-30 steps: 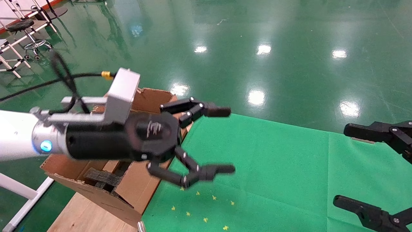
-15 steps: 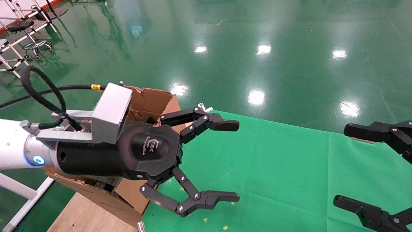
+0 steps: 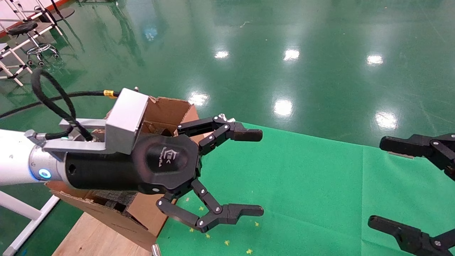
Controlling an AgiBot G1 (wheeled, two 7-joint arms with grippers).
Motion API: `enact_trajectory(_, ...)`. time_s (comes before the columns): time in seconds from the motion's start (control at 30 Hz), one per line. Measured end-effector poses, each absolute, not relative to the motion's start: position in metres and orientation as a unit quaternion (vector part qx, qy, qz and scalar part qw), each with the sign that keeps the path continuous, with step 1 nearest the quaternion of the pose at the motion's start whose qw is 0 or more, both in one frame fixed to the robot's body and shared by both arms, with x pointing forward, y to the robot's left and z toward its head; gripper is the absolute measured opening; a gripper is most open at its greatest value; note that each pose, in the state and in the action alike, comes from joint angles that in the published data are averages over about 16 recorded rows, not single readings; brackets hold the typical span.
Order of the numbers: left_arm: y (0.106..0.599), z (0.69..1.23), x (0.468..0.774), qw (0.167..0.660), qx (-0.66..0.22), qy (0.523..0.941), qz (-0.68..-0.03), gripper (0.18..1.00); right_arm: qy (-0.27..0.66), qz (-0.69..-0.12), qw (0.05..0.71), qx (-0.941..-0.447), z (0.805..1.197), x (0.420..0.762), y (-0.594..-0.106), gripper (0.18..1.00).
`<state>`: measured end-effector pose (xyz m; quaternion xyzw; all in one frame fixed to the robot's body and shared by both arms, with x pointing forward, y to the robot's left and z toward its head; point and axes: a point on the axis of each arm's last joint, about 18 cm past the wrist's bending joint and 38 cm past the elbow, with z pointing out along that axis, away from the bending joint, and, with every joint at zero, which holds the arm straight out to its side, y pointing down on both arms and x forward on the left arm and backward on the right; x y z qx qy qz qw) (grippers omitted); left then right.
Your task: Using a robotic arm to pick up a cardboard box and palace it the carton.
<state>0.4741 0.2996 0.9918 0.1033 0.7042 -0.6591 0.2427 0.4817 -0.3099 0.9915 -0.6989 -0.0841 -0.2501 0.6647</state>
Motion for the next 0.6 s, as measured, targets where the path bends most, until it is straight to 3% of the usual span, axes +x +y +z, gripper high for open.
enact_trajectory(0.6,0.3002,0.9923,0.4756,0.244,0.101,0.705,-0.659,1.001,-0.084,-0.25,0.665,-0.699,0.9915,0.4817,-0.3099,1.001)
